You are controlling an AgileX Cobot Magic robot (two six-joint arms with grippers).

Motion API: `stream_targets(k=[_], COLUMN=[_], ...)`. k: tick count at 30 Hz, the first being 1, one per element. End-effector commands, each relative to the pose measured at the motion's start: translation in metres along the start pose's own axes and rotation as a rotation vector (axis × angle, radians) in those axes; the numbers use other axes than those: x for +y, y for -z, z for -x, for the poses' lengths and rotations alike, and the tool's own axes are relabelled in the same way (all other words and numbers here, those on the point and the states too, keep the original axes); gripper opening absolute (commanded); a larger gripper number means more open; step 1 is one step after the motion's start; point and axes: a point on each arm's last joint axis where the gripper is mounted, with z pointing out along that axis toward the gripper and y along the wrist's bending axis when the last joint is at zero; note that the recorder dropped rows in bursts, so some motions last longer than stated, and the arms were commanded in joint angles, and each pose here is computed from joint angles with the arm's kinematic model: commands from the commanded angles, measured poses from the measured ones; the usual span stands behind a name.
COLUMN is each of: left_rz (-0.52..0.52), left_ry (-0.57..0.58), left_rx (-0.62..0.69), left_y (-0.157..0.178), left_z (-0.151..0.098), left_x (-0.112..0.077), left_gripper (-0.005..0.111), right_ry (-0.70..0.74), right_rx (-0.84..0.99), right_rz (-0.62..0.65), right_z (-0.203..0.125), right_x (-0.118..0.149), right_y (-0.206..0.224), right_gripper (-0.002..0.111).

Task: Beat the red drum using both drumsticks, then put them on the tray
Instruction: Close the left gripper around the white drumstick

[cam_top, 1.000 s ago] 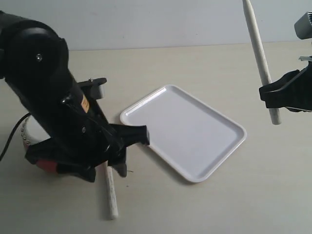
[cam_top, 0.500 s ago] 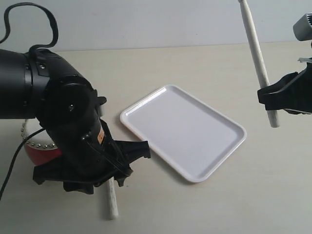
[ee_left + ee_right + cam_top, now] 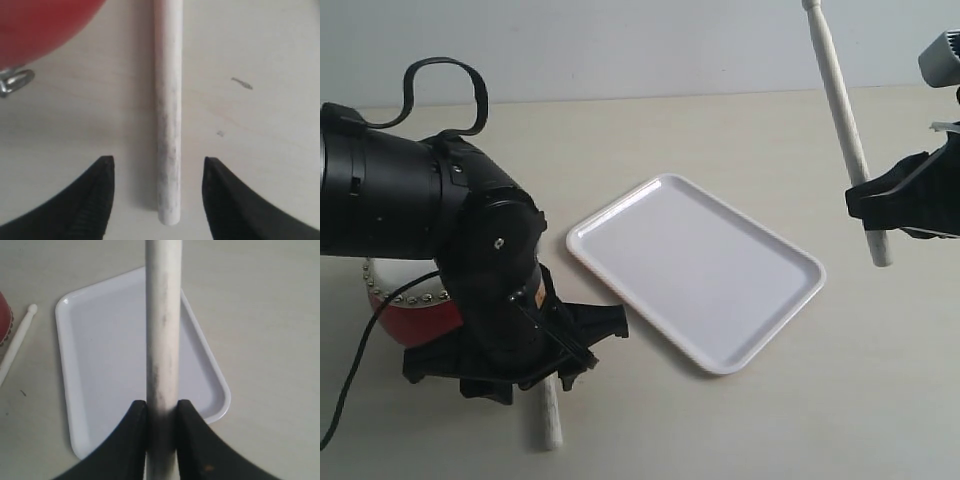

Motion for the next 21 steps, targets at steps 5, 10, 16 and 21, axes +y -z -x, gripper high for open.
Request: stream_targets(k=[5,10,16,21], left_rz=[-0.032,-0.05,-0.015,-0.026], left_ry=[-0.027,-0.037,-0.022,-0.018], left_rx=[-0.012,-0.028,0.011,0.008], left_y=[0.0,-0.001,-0.014,-0.018], left_z=[0.006,0.007,0.006,0.007], left_x=[0.001,-0.001,-0.001,-0.003], left_gripper=[0.052,0.052,0.052,0.052], right_ry=[-0.008,-0.008,-0.008,-0.008], right_rx=[-0.003,-0.005,-0.008,-0.015], right_rz=[0.004,0.002,-0.001,-0.009], right_z=[-0.001,-0.001,-0.001,0.0], right_x=[0.001,0.001,0.0,0.0], right_y=[0.0,0.0,0.0,0.0], right_gripper=[0.0,0.0,0.0,0.0])
